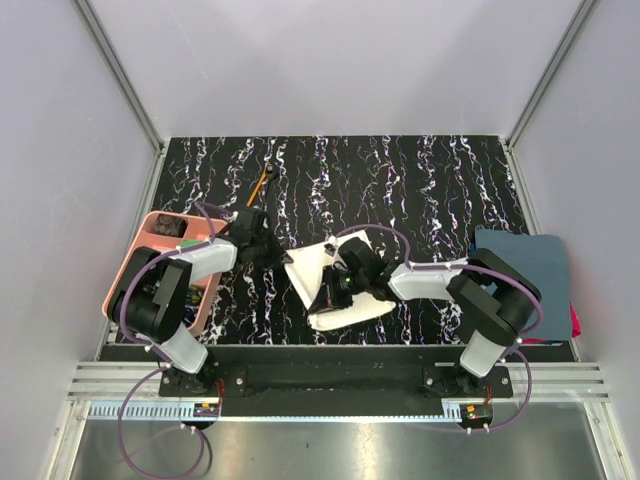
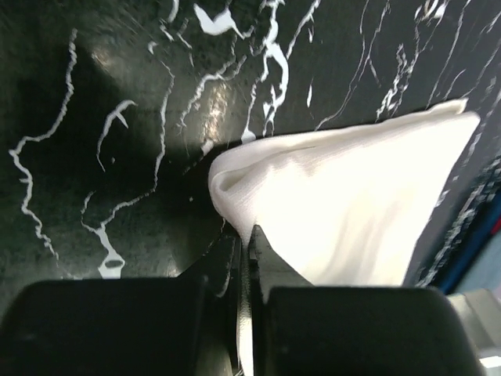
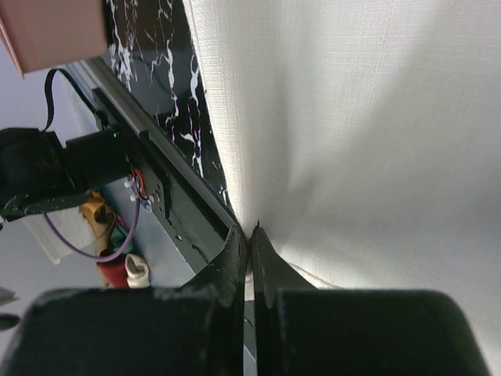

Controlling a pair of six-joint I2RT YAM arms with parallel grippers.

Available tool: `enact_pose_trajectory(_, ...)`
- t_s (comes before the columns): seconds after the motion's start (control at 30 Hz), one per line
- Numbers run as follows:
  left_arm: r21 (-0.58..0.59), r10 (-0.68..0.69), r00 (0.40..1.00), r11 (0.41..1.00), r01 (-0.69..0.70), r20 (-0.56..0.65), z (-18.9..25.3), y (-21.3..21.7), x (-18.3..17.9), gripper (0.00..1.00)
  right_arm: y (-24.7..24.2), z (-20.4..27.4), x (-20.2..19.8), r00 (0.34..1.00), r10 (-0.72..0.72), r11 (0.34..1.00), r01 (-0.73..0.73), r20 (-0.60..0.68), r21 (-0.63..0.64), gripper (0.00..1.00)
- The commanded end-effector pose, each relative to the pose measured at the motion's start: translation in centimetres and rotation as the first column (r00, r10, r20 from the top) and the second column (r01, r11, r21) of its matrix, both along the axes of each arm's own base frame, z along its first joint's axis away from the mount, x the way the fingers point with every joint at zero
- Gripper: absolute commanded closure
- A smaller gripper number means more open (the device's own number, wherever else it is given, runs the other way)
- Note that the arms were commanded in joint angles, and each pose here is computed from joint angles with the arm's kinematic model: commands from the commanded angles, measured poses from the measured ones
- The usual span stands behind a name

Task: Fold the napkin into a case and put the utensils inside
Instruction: Fold the lower triangle-folded napkin at the center of the board.

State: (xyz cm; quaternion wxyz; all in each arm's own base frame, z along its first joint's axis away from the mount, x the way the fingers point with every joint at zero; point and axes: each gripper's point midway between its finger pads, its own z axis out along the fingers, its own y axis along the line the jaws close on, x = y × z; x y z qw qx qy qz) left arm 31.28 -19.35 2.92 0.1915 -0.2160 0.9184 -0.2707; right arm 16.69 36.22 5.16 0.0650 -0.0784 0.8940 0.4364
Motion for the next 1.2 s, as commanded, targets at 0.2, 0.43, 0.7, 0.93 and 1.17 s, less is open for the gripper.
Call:
enact_pose_trajectory(0.2, 0.318, -0.002, 0.986, 0.947, -0.052, 0.166, 5.5, -1.2, 2.4, 1.0, 1.3, 1.7, -3.3, 0.981, 0.187, 0.954, -0.172, -0.041, 0.246, 1.0)
enact_pose_trajectory(0.43, 0.473, 0.028, 0.981, 0.873, -0.118, 0.192, 6.9, -2.4, 3.2, 1.0, -0.8, 0.8, -3.8, 0.984, 0.165, 0.961, -0.145, -0.065, 0.234, 1.0)
enact_pose_trajectory(0.7, 0.545, 0.033, 0.982, 0.828, -0.131, 0.186, 6.8, -3.1, 3.6, 1.0, -2.0, 1.3, -3.4, 0.989, 0.141, 0.967, -0.127, -0.047, 0.219, 1.0)
enact_pose_trajectory(0.93, 0.65, 0.104, 0.98, 0.736, -0.189, 0.168, 5.9, -2.9, 4.9, 1.0, -3.5, 1.4, -3.2, 0.991, 0.12, 0.967, -0.102, -0.064, 0.235, 1.0)
enact_pose_trajectory(1.17, 0.657, 0.124, 0.964, 0.711, -0.25, 0.233, 6.6, -3.9, 5.1, 1.0, -5.6, 0.0, -3.0, 0.991, 0.082, 0.974, -0.058, -0.101, 0.218, 1.0)
